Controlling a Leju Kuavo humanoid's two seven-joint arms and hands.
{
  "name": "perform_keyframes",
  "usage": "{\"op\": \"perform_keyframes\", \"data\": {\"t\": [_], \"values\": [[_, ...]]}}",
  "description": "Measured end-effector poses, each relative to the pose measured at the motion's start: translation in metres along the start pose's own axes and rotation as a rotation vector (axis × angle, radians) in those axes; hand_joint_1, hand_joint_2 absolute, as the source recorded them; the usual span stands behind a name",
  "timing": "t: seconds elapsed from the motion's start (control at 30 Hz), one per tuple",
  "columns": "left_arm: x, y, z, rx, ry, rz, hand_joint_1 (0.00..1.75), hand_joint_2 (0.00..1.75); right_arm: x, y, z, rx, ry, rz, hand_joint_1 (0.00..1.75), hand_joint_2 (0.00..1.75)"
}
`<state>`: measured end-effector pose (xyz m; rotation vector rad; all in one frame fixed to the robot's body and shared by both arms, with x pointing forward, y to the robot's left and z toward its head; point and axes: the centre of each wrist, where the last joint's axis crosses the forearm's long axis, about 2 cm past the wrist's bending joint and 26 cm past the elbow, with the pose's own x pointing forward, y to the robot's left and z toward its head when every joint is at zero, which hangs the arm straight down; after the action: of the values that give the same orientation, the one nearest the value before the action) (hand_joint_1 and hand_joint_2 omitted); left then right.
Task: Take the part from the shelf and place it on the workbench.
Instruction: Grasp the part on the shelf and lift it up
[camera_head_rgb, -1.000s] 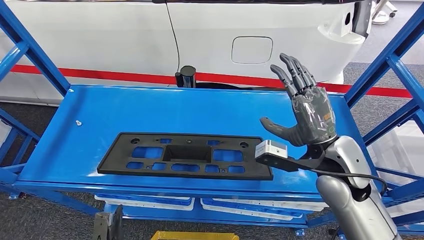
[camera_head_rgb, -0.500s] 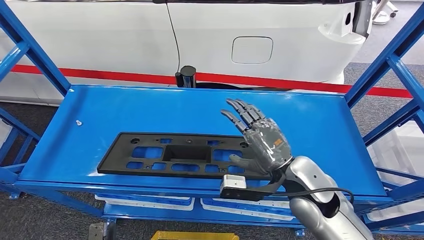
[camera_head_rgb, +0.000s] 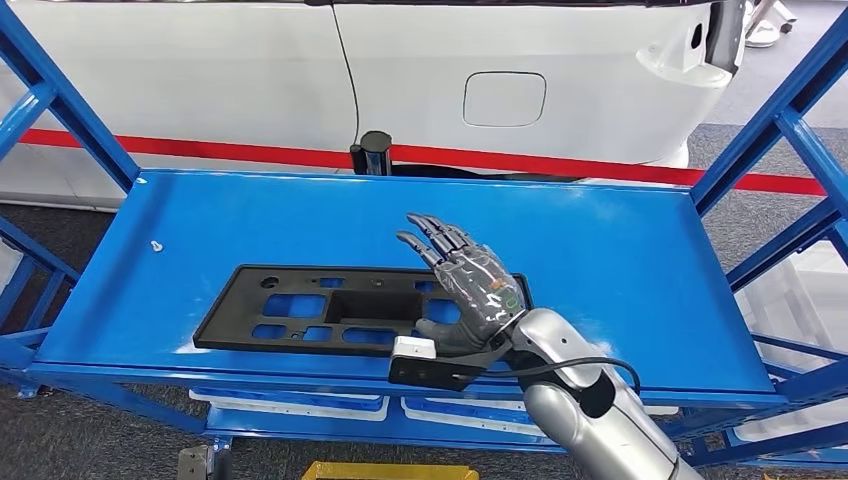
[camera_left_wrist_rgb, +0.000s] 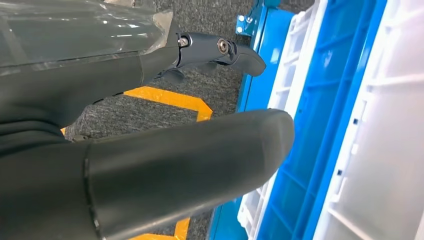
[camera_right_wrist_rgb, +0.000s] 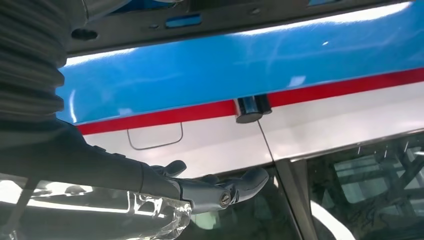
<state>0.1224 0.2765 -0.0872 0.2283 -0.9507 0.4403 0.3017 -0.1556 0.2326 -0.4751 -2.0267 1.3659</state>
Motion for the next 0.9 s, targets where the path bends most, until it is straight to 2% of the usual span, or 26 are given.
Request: {"op": "perform_keyframes", "data": {"t": [0.37,0.9], "values": [[0.001,0.007,0.000,0.047,-0.001,0.029,0.00,0.00,0.010,0.005,-0.013,0.053,-0.012,-0.034,0.00,1.75],[0.010,0.013,-0.002,0.062,-0.041,0.029,0.00,0.00,0.018,0.005,-0.012,0.149,-0.036,-0.087,0.00,1.75]]}}
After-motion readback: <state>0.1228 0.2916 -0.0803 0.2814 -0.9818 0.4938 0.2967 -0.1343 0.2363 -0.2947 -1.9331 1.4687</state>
